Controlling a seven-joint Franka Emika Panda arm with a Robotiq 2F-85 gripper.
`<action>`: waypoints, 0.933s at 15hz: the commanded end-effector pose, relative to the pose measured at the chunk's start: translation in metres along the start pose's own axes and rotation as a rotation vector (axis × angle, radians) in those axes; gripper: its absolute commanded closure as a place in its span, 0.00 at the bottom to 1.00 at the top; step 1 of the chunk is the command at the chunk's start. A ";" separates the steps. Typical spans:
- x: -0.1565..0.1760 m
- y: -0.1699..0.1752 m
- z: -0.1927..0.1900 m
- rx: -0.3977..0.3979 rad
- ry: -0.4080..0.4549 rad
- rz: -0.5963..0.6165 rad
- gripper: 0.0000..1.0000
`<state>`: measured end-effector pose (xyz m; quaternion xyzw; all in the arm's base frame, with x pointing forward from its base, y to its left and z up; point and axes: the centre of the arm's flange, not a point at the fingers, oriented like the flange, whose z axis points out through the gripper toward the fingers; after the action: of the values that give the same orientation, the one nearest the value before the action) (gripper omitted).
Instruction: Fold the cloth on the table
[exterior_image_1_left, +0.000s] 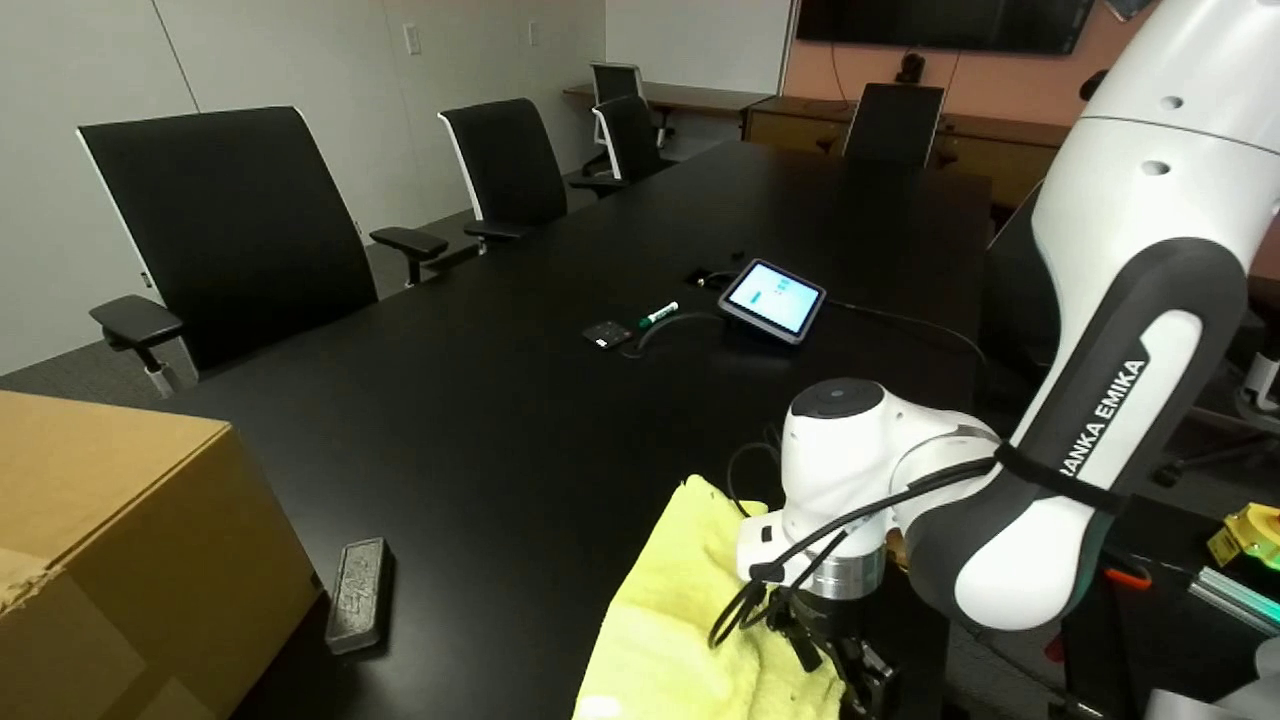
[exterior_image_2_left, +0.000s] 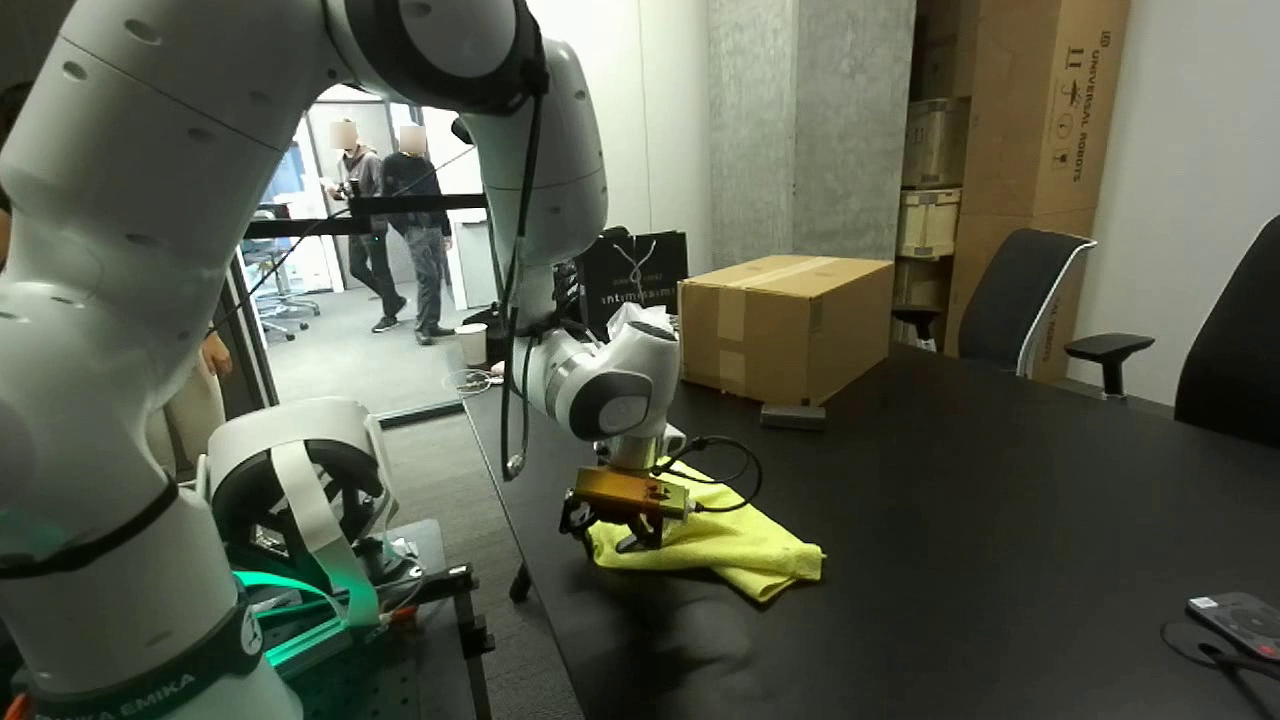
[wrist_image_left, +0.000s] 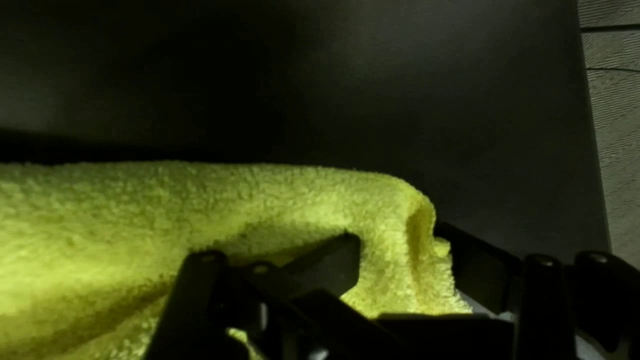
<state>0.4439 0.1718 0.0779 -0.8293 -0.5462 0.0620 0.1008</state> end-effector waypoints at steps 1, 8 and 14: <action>0.004 0.007 -0.018 0.030 -0.017 0.051 0.84; 0.031 0.036 -0.062 0.089 -0.191 0.074 0.92; 0.072 0.062 -0.106 0.085 -0.315 0.036 0.92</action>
<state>0.5178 0.1857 0.1489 -0.8214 -0.5297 0.1985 0.0731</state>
